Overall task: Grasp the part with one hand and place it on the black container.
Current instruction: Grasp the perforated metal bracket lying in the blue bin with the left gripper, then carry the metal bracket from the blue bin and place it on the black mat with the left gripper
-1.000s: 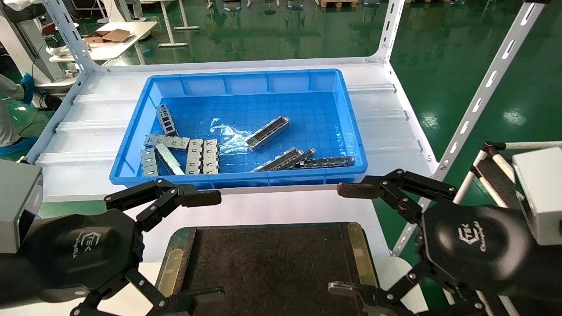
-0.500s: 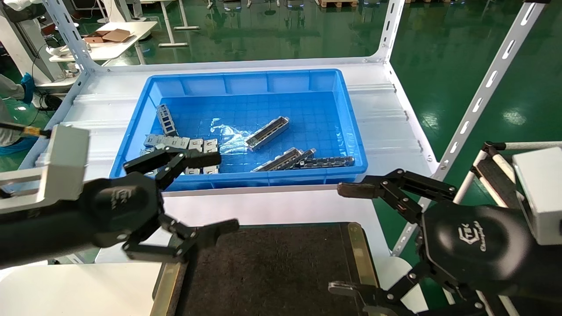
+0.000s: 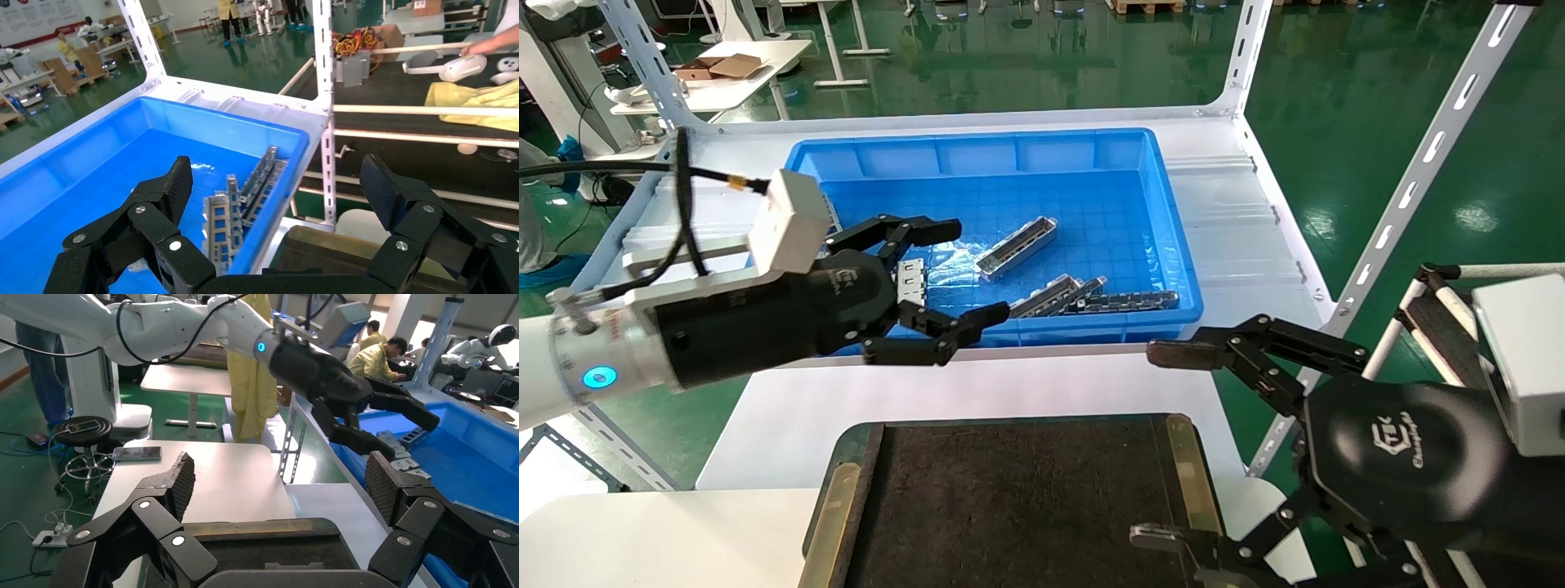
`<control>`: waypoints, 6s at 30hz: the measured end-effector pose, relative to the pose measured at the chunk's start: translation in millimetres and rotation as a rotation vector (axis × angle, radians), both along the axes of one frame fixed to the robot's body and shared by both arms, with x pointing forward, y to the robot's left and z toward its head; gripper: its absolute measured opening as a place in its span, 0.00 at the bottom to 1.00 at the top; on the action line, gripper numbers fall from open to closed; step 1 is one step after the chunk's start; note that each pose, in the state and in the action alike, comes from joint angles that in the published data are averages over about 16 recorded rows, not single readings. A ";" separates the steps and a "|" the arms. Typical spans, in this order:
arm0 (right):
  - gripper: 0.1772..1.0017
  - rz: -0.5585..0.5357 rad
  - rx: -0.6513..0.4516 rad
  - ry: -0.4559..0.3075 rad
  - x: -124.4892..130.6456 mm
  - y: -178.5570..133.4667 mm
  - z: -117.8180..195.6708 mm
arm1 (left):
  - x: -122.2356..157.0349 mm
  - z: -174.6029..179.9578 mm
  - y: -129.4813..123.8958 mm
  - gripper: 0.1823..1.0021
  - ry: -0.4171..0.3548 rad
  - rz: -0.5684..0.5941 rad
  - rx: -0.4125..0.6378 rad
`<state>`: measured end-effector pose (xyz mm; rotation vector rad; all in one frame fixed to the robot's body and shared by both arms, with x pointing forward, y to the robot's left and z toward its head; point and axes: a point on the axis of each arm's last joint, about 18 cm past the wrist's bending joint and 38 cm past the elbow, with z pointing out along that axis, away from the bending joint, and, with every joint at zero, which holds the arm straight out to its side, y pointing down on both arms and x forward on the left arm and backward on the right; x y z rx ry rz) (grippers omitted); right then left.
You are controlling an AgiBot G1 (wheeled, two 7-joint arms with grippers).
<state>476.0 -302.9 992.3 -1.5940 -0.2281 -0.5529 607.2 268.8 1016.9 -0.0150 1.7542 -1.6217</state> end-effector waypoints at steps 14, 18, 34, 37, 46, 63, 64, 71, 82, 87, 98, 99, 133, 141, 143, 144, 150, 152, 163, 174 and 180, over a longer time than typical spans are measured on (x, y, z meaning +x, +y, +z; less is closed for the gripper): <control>1.00 0.000 0.000 0.000 0.0 0.0 0.0 | 77.0 9.2 -26.9 1.00 0.045 0.123 -0.031; 1.00 0.000 0.000 0.000 0.0 0.0 0.0 | 96.0 8.8 -34.2 1.00 0.063 0.165 -0.040; 1.00 0.000 0.000 0.000 0.0 0.0 0.0 | 146.0 -0.8 -58.8 1.00 0.126 0.329 -0.052; 1.00 0.000 0.000 0.000 0.0 0.0 0.0 | 150.9 -2.8 -61.2 1.00 0.135 0.354 -0.055; 1.00 0.000 0.000 0.000 0.0 0.0 0.0 | 160.3 -11.3 -63.0 1.00 0.159 0.409 -0.067; 0.91 0.000 0.000 0.000 0.0 0.0 0.0 | 167.2 -27.5 -62.0 0.92 0.181 0.456 -0.080; 0.90 0.000 0.000 0.000 0.0 0.0 0.0 | 167.4 -28.3 -62.0 0.91 0.182 0.457 -0.081; 0.78 0.000 0.000 0.000 0.0 0.0 0.0 | 168.3 -33.5 -61.8 0.78 0.189 0.464 -0.083; 0.49 0.000 0.000 0.000 0.0 0.0 0.0 | 169.4 -38.9 -60.9 0.48 0.194 0.472 -0.085; 0.35 0.000 0.000 0.000 0.0 0.0 0.0 | 168.9 -37.3 -60.7 0.35 0.186 0.469 -0.087; 0.12 0.000 0.000 0.000 0.0 0.0 0.0 | 161.7 -17.3 -56.5 0.22 0.135 0.425 -0.094; 0.11 0.000 0.000 0.000 0.0 0.0 0.0 | 160.2 -14.8 -55.7 0.22 0.128 0.416 -0.094; 0.02 0.000 0.000 0.000 0.0 0.0 0.0 | 47.8 -48.5 -27.6 0.22 0.146 -0.149 0.035; 0.02 0.000 0.000 0.000 0.0 0.0 0.0 | 25.8 -113.0 -32.6 0.22 0.281 -0.218 0.039; 0.02 0.000 0.000 0.000 0.0 0.0 0.0 | 22.2 -131.8 -34.1 0.22 0.321 -0.215 0.035; 0.02 0.000 0.000 0.000 0.0 0.0 0.0 | 20.8 -141.4 -34.9 0.22 0.342 -0.209 0.032; 0.02 0.000 0.000 0.000 0.0 0.0 0.0 | 19.4 -197.2 -39.8 0.22 0.458 -0.116 0.004; 0.02 0.000 0.000 0.000 0.0 0.0 0.0 | 21.6 -214.4 -41.8 0.22 0.491 -0.066 -0.008; 0.02 0.000 0.000 0.000 0.0 0.0 0.0 | 42.1 -279.1 -66.7 0.22 0.627 0.220 -0.136; 0.02 0.000 0.000 0.000 0.0 0.0 0.0 | 65.2 -300.0 -106.5 0.22 0.723 0.386 -0.315; 0.02 0.000 0.000 0.000 0.0 0.0 0.0 | 77.3 -305.4 -123.2 0.22 0.756 0.454 -0.400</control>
